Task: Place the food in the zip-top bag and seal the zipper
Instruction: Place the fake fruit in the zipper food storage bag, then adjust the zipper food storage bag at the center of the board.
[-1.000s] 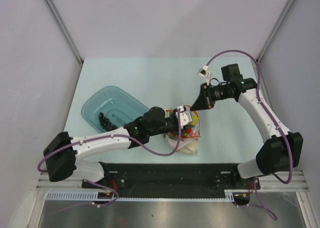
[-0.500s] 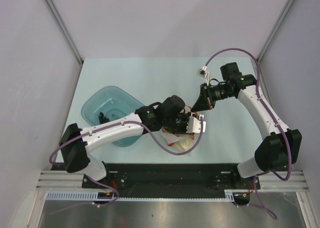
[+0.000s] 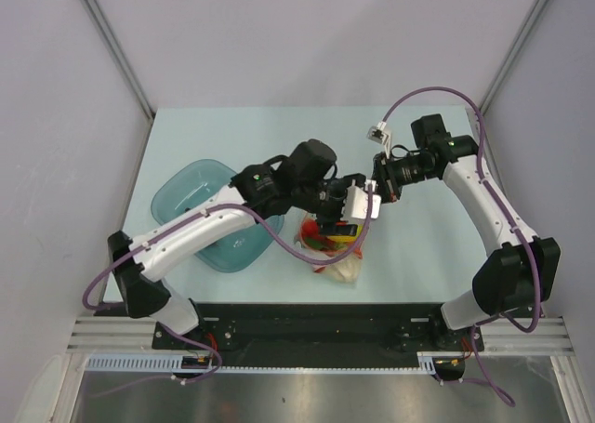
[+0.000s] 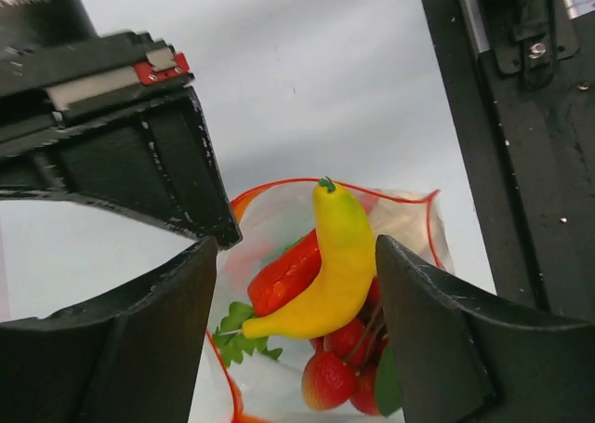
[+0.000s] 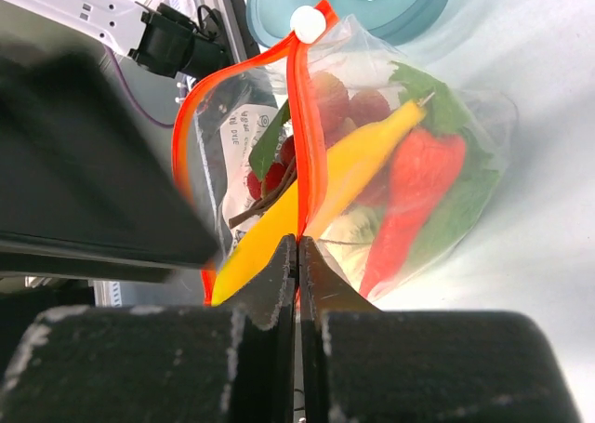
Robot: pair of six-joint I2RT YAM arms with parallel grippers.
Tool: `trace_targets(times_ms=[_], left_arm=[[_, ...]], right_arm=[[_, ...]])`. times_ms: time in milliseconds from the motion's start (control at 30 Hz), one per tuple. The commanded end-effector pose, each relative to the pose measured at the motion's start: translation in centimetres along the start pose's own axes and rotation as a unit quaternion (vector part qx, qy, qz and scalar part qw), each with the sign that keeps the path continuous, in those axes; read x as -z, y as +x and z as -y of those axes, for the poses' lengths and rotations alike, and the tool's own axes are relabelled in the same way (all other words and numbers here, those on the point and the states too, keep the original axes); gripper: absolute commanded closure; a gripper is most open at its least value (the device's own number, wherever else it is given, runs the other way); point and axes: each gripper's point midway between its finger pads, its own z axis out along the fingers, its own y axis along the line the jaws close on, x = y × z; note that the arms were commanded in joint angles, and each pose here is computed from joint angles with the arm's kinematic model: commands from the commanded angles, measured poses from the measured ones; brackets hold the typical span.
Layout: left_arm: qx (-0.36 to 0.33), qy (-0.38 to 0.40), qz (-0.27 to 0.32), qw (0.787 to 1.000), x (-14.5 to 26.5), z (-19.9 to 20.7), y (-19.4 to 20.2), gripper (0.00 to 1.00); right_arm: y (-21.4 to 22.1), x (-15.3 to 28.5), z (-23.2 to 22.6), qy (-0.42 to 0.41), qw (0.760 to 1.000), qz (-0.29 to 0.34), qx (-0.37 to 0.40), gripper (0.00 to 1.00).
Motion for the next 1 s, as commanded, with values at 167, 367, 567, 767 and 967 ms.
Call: trace_targets(times_ms=[167,367,567,767,967], left_arm=[[-0.018,0.101,0.008,0.995,4.4,5.2,0.2,0.38],[-0.021,0.121,-0.012,0.992,2.4,7.0,1.1,0.38],[-0.01,0.102,-0.076,0.992,-0.5,6.6,5.1,0.65],[0.011,0.106,-0.039,0.994,-0.5,6.0,2.3,1.0],[0.069,0.043,0.063,0.995,-0.2,4.4,-2.0,1.0]], right_arm=[[-1.4,0.3,-0.4,-0.01,1.0,0.013,0.021,1.0],[-1.7,0.2,-0.2,-0.009,1.0,0.017,0.018,1.0],[-1.8,0.1,-0.6,-0.012,1.0,0.015,0.02,1.0],[-1.8,-0.7,-1.0,-0.011,0.999,0.005,0.031,1.0],[-2.3,0.2,-0.5,0.051,0.998,0.003,0.032,0.68]])
